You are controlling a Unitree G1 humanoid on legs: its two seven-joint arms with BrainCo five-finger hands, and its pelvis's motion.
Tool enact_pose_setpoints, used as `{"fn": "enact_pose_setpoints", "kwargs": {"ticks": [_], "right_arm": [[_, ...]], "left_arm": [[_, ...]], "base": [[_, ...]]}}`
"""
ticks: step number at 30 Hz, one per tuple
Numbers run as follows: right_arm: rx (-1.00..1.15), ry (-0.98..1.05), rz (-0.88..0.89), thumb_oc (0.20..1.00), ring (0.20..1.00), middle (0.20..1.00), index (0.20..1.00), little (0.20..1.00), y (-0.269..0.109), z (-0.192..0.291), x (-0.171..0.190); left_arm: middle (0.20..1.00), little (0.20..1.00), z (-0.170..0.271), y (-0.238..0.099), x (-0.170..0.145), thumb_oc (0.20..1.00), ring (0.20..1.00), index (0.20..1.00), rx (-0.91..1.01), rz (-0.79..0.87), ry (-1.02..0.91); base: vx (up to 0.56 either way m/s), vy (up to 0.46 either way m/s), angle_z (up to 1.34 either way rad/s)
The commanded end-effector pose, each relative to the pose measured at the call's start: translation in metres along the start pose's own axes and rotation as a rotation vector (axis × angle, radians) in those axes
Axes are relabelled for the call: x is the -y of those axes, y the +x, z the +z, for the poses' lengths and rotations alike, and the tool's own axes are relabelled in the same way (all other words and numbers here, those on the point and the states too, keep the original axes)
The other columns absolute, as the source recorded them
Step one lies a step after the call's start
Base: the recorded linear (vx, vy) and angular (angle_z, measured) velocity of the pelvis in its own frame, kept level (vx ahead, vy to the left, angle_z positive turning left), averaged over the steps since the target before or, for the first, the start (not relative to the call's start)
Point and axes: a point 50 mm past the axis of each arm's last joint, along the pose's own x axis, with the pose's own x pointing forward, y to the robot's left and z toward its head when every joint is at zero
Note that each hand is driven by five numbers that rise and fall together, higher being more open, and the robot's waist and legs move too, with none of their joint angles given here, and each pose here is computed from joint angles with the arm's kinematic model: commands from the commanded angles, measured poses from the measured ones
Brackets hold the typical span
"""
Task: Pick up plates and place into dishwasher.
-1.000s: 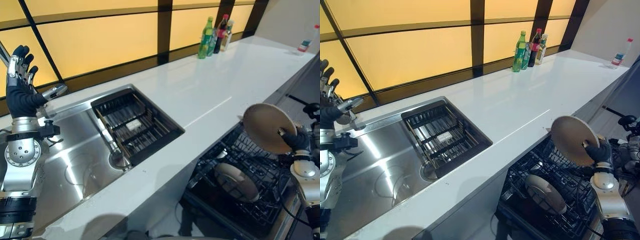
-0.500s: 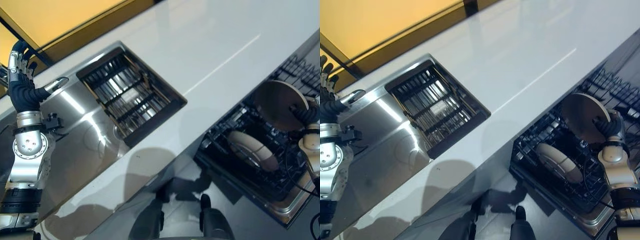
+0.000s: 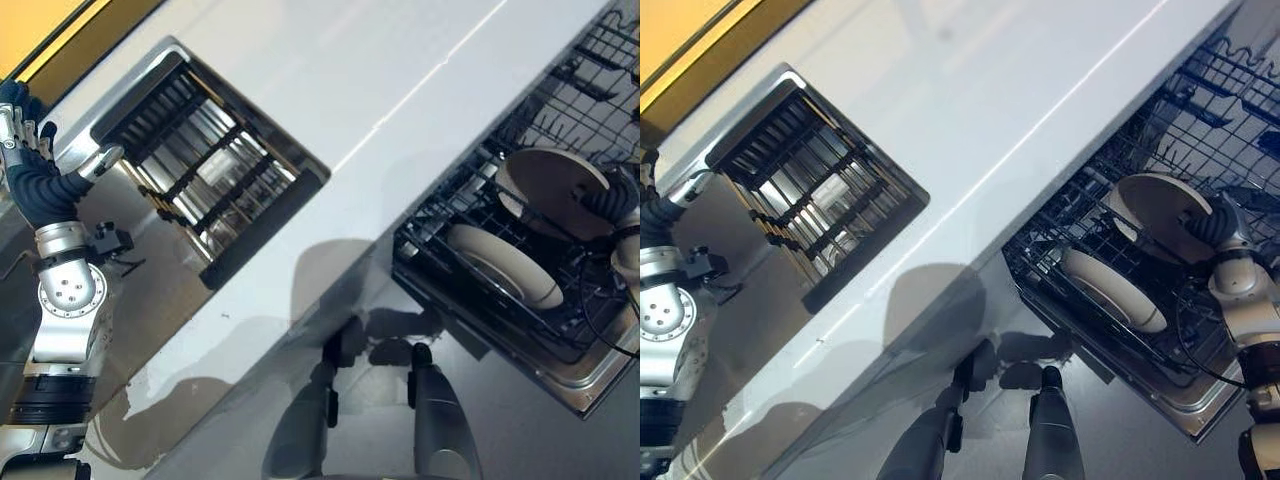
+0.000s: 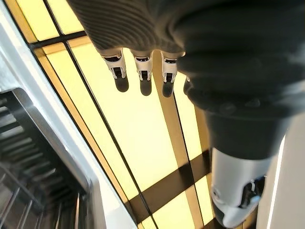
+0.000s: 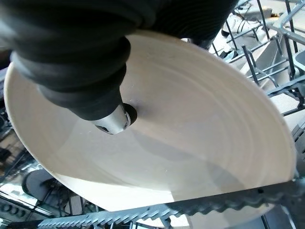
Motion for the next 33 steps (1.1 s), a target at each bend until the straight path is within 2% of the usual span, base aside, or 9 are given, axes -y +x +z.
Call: {"fn": "enact_pose_setpoints", "kwargs": {"ticks": [1,4,10,11,12,26,33], "right_arm": [[0.058,-0.093,0.070,0.200,0.200,0.200,0.200,0.200,0.009,0.019,0.008],[0.030,-0.129,0.169,0.200,0.200,0.200,0.200,0.200,0.007,0.010,-0.006],[-0.016,-0.088,0.131,0.200,0.200,0.200,0.200,0.200,0.006,0.002,-0.008],[-0.020,-0.079,0.121,0.805,0.805,0.805,0.805,0.805,0.005,0.001,-0.009],[-0.026,-0.072,0.113,1.000,1.000,1.000,1.000,1.000,0.005,0.001,-0.009],[-0.057,0.062,0.017,1.000,1.000,1.000,1.000,1.000,-0.005,-0.010,-0.003],[-0.044,0.178,-0.086,1.000,1.000,1.000,1.000,1.000,-0.014,-0.009,-0.001]], "left_arm": [[1.000,1.000,0.022,0.012,0.010,1.000,1.000,1.000,0.135,0.039,-0.087],[1.000,1.000,0.024,0.015,0.011,1.000,1.000,1.000,0.138,0.040,-0.083],[1.000,1.000,0.027,0.019,0.010,1.000,1.000,1.000,0.141,0.032,-0.076],[1.000,1.000,0.028,0.018,0.009,1.000,1.000,1.000,0.145,0.032,-0.075],[1.000,1.000,0.028,0.018,0.009,1.000,1.000,1.000,0.148,0.031,-0.077],[1.000,1.000,0.028,0.018,0.001,1.000,1.000,1.000,0.124,0.004,-0.054],[1.000,1.000,0.020,0.012,-0.008,1.000,1.000,1.000,0.082,-0.006,-0.023]], "base": [[0.00,0.009,-0.16],[0.02,-0.002,-0.21],[0.01,-0.023,-0.04],[-0.02,-0.020,0.17],[-0.03,-0.012,0.19],[-0.01,0.025,0.05],[0.02,0.027,0.10]]}}
